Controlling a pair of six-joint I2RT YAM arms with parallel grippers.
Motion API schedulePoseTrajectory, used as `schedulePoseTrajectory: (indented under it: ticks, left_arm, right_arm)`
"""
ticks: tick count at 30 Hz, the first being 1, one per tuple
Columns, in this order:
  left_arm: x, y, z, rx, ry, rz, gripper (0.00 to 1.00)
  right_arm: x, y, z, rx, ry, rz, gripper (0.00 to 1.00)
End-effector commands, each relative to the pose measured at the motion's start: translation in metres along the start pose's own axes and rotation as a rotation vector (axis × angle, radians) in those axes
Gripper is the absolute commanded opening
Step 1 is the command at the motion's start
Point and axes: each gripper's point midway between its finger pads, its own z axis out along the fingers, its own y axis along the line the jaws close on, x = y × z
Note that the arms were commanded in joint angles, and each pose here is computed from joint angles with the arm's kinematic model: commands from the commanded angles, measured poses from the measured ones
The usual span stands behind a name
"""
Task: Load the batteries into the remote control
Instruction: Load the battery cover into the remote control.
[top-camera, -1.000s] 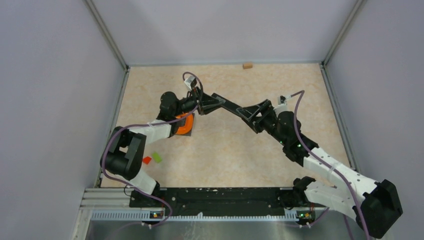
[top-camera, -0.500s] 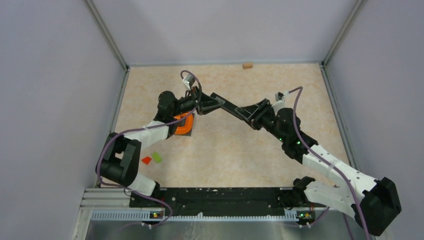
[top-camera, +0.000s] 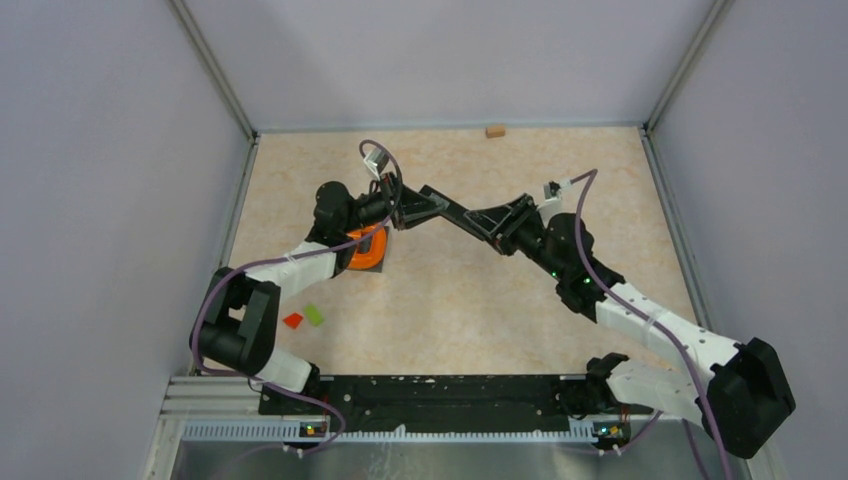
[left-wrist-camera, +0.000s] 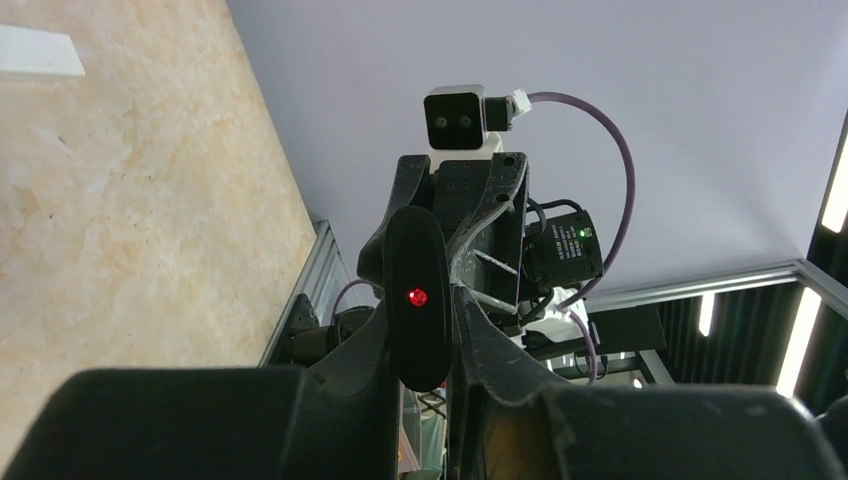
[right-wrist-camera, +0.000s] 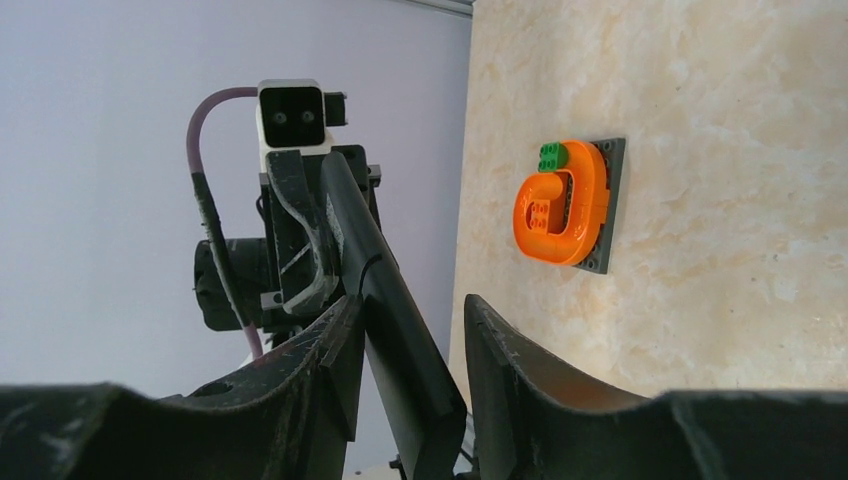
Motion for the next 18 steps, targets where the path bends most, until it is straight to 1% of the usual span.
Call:
schedulePoseTrajectory:
  ticks: [1, 4, 7, 10, 18]
  left_arm:
    - [0.018, -0.048, 0.001, 0.119, 0.075, 0.095, 0.00]
    - [0.021, -0.050, 0.003, 0.127, 0.090, 0.070, 0.00]
    - [0.023, -0.053, 0.003, 0.147, 0.103, 0.044, 0.00]
    - [0.023, -0.057, 0.002, 0.170, 0.105, 0.015, 0.00]
    - [0.016, -0.079, -0.002, 0.271, 0.073, -0.090, 0.00]
  right_arm:
    - [0.003, 0.001, 0.011, -0.013, 0.013, -0.015, 0.41]
    - [0.002, 0.001, 0.016, -0.020, 0.007, -0.024, 0.38]
    - [0.002, 0.003, 0.020, -0.043, 0.004, -0.036, 0.31]
    - [0.003, 0.003, 0.021, -0.078, 0.000, -0.050, 0.27]
    - [0.006, 0.003, 0.018, -0.127, -0.005, -0.038, 0.26]
